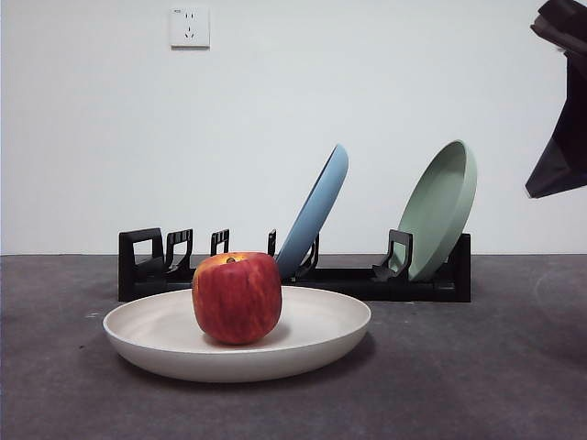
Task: Take the yellow plate from the plate rack,put the plate on the table,take the apple from the table,put the apple in the plate
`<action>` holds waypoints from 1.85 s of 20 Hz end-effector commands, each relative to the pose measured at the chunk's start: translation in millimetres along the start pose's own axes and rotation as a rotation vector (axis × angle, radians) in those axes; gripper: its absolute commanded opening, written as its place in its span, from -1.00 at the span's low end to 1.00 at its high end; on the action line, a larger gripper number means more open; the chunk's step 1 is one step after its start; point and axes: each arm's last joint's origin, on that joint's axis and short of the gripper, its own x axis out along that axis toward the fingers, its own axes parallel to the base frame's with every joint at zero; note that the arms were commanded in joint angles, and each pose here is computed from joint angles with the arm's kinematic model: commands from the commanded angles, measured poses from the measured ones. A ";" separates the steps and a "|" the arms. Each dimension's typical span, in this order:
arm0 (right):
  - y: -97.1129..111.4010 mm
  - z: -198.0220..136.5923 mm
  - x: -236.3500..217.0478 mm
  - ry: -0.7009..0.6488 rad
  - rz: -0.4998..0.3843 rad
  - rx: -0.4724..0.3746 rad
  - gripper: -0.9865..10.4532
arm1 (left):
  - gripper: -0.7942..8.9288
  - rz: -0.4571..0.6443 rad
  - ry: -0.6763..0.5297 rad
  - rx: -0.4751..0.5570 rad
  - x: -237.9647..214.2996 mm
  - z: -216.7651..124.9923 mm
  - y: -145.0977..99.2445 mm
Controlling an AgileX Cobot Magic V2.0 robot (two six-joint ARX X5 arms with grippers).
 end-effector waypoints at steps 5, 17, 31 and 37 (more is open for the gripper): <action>-0.1 -0.8 0.4 -0.003 -0.002 0.008 -0.83 | -0.84 -0.015 0.061 0.124 13.0 -37.0 4.9; -0.1 -0.8 0.4 -0.003 -0.002 0.008 -0.83 | -0.84 -0.012 0.116 0.006 23.0 -123.6 9.1; -0.1 -0.8 0.4 -0.003 -0.002 0.008 -0.83 | -0.84 0.000 0.155 0.006 22.6 -127.3 9.9; -0.1 -0.8 0.4 -0.004 -0.004 0.005 -0.83 | -0.84 0.000 0.155 0.006 22.6 -127.3 9.9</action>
